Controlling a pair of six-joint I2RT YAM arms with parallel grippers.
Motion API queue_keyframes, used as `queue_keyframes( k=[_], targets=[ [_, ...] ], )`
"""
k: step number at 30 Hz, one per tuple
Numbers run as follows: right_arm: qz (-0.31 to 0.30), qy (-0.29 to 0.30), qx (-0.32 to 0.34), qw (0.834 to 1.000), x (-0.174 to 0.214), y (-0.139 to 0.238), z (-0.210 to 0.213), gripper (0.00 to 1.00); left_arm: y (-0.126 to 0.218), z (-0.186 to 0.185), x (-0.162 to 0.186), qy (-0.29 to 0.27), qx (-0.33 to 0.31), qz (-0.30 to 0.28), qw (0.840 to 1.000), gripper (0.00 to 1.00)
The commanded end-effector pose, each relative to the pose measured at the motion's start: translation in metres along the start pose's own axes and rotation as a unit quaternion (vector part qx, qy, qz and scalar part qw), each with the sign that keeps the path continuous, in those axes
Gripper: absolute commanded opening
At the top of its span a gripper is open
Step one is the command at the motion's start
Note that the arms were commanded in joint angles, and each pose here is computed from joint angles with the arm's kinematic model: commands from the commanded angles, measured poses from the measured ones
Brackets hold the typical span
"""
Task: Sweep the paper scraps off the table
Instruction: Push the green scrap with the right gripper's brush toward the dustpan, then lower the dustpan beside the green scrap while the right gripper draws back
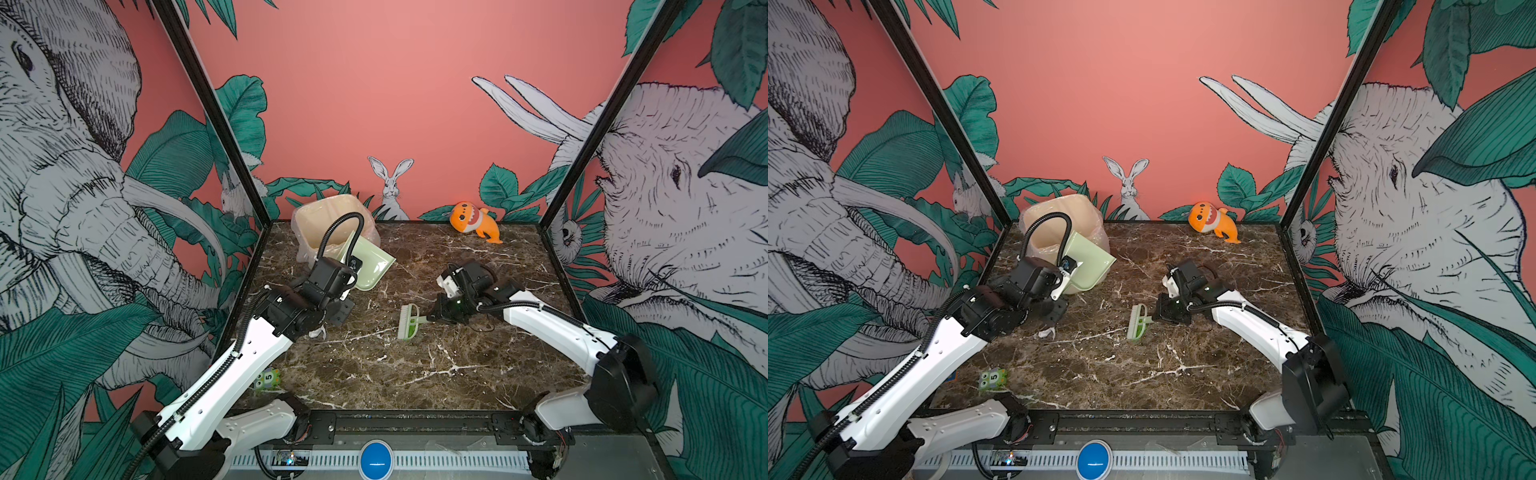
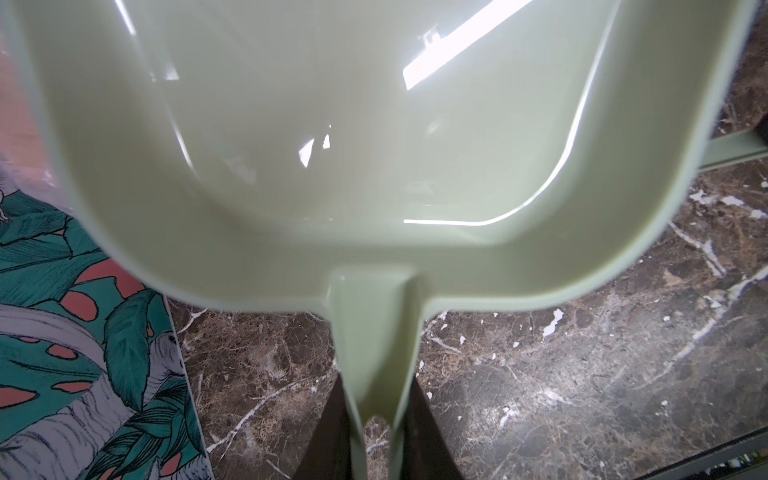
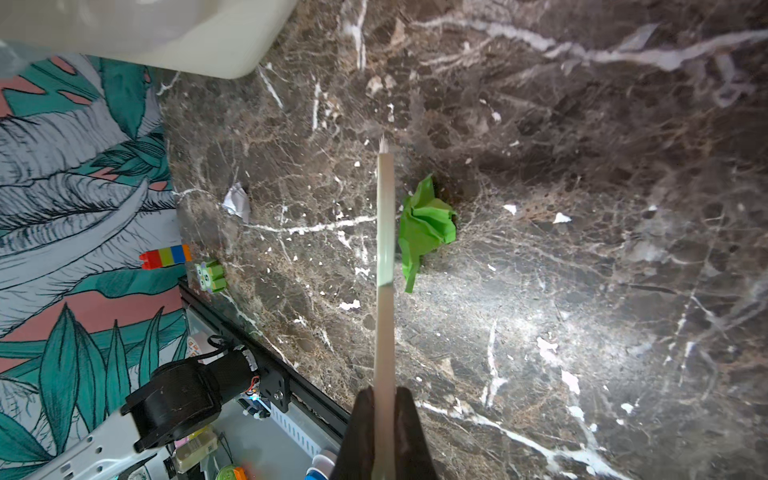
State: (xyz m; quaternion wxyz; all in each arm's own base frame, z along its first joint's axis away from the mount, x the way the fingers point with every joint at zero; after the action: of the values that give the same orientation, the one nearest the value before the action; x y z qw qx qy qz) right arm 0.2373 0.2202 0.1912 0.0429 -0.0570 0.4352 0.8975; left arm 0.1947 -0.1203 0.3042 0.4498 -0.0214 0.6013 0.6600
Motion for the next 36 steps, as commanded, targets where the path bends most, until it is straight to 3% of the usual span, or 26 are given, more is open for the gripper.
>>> queue_keyframes(
  k=[1, 7, 13, 20, 25, 31, 36],
  targets=[
    [-0.018, 0.004, -0.02, 1.0, -0.004, 0.007, 0.002, 0.0, -0.004, -0.004, 0.008, 0.004, 0.0, 0.017, 1.0, 0.16],
    [0.001, -0.029, 0.029, 0.999, 0.018, 0.029, -0.045, 0.0, -0.013, -0.017, 0.015, -0.02, 0.013, 0.033, 0.999, 0.16],
    [0.008, -0.033, 0.067, 0.997, 0.035, 0.063, -0.064, 0.0, -0.025, -0.03, 0.018, -0.033, 0.034, 0.047, 0.998, 0.16],
    [-0.015, 0.014, 0.089, 0.996, 0.032, 0.109, -0.042, 0.0, -0.048, -0.061, 0.027, -0.069, 0.076, 0.08, 0.992, 0.16],
    [-0.019, 0.06, 0.14, 0.988, 0.026, 0.14, -0.031, 0.0, -0.066, -0.091, 0.034, -0.097, 0.122, 0.1, 0.983, 0.16],
    [-0.005, 0.099, 0.215, 0.971, 0.006, 0.145, -0.035, 0.0, -0.085, -0.119, 0.043, -0.124, 0.162, 0.13, 0.97, 0.16],
    [0.02, 0.108, 0.231, 0.967, -0.008, 0.129, -0.041, 0.0, -0.095, -0.135, 0.049, -0.138, 0.184, 0.153, 0.961, 0.16]
  ],
)
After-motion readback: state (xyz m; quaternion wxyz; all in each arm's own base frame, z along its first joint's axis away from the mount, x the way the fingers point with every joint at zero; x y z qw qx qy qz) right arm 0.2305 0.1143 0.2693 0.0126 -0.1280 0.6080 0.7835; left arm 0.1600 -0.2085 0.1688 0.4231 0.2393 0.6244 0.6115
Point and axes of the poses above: each gripper's point midway between its finger pads, its own y axis back along the fingers, its own z axis along the line the jaws close on, x = y × z, the point moved 7 cm from there along y, back along the fingers, and after that the axes turned 1 degree about -y, right-handed, at the moved point
